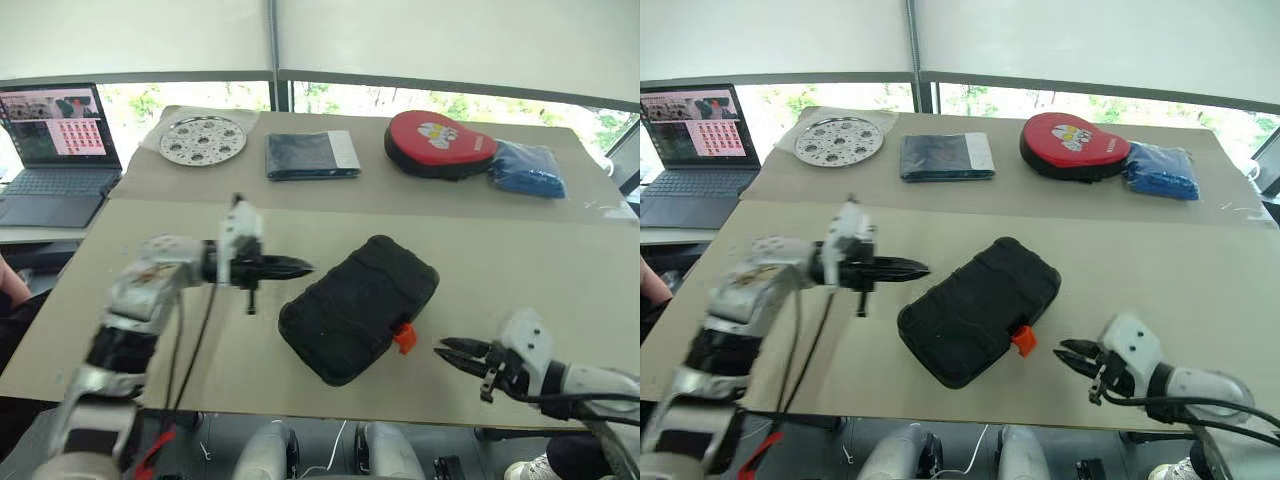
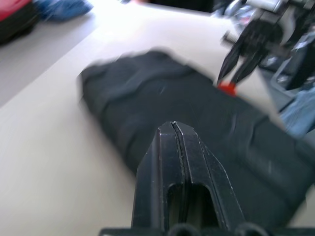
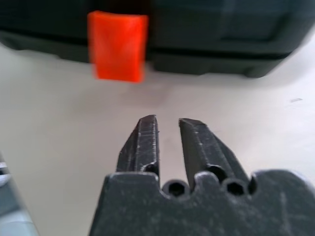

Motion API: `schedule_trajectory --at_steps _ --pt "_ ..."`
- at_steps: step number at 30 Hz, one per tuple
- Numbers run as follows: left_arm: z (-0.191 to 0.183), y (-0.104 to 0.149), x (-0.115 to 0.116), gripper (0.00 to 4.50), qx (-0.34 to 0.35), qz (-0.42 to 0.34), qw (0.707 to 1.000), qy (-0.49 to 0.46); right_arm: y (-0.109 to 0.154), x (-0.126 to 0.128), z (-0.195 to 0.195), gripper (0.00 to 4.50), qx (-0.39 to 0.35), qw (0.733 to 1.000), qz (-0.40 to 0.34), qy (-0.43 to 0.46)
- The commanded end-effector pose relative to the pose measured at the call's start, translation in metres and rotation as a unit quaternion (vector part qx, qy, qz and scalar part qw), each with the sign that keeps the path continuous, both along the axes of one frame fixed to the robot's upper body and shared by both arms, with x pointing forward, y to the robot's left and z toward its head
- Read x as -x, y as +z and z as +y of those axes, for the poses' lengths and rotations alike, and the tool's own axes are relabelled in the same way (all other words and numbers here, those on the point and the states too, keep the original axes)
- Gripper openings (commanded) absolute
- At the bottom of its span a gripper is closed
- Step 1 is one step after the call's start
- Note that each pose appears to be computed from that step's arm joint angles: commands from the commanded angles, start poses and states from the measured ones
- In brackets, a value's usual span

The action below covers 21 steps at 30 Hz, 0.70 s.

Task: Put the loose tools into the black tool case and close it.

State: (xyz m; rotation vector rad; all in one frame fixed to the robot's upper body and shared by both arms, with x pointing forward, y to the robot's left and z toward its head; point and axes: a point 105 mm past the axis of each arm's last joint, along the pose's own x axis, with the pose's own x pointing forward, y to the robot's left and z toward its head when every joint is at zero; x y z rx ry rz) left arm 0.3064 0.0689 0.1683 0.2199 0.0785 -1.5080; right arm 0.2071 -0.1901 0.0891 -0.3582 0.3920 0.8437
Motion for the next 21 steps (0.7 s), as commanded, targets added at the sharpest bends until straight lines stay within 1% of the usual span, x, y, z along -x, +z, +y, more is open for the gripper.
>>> schedule_trajectory --at_steps 1,6,9,10,14,21 --pt "-0.02 0.002 -0.004 0.0 -0.011 -0.022 1.0 -0.014 -0.007 0.002 0.005 0.84 0.024 1.0 0.008 0.0" --pt "-0.041 -0.015 -0.011 0.0 -0.053 -0.038 0.998 -0.02 -0.009 -0.001 0.023 0.84 0.005 1.0 0.0 0.021" --pt "-0.051 -0.028 -0.012 0.0 -0.077 -0.048 0.996 -0.024 0.0 -0.011 0.03 0.13 -0.01 0.999 -0.033 0.016" --pt "-0.052 -0.03 -0.012 0.0 -0.081 -0.05 0.995 -0.025 0.001 -0.013 0.031 0.06 -0.011 0.999 -0.036 0.015" --pt "-0.054 -0.037 -0.017 0.0 -0.089 -0.04 0.995 -0.002 -0.005 -0.011 0.031 0.06 0.009 0.999 -0.026 0.022" --pt "-0.053 -0.047 -0.015 0.0 -0.104 -0.025 0.994 0.0 0.009 -0.016 0.041 0.06 -0.032 0.998 -0.045 0.025"
